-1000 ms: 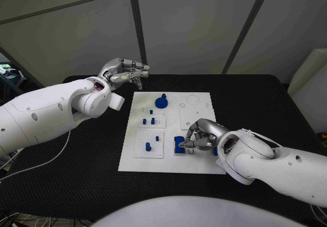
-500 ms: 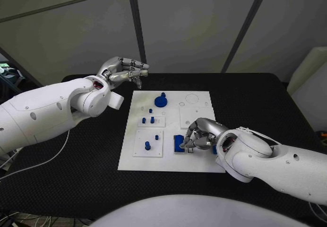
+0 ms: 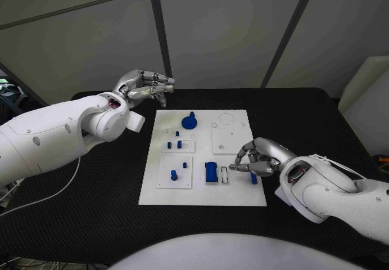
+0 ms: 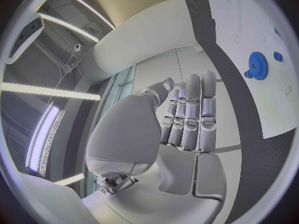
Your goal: Assemble the parts on the task board
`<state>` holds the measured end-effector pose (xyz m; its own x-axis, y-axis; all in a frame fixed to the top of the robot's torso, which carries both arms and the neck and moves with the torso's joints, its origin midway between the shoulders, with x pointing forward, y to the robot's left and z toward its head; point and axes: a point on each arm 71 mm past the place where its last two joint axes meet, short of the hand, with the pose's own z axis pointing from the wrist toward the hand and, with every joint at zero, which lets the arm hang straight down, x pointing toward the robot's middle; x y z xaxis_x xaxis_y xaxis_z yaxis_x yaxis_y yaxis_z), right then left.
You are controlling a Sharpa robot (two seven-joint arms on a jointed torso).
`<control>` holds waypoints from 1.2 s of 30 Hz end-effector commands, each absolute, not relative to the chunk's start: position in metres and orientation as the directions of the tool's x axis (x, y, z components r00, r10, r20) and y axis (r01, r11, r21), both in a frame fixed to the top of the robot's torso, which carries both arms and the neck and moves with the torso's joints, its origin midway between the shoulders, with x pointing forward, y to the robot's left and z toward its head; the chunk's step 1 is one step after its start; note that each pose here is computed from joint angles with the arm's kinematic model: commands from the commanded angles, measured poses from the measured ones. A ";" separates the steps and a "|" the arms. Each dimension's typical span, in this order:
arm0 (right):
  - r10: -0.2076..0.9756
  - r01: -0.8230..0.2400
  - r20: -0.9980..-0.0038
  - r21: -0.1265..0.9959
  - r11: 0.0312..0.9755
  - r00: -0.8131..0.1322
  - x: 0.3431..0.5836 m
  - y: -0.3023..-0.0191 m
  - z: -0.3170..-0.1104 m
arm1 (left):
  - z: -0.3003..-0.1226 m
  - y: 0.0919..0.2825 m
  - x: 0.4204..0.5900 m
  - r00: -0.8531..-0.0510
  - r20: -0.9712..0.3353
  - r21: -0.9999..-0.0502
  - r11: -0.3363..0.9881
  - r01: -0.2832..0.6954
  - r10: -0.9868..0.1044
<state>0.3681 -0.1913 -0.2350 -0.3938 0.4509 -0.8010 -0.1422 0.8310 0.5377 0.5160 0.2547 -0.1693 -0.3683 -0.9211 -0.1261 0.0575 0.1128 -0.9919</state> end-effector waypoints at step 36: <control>0.231 -0.094 -0.885 0.291 0.952 -0.404 0.357 -0.236 -0.271 | -0.169 0.259 0.515 -0.370 -0.125 -0.992 0.110 0.059 -0.921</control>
<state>0.3601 -0.2361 -0.2645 -0.3762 0.2751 -0.8848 -0.0932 0.9389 0.3315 0.5152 0.2598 -0.1702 -0.3608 -0.9237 -0.1290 0.0546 0.1172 -0.9916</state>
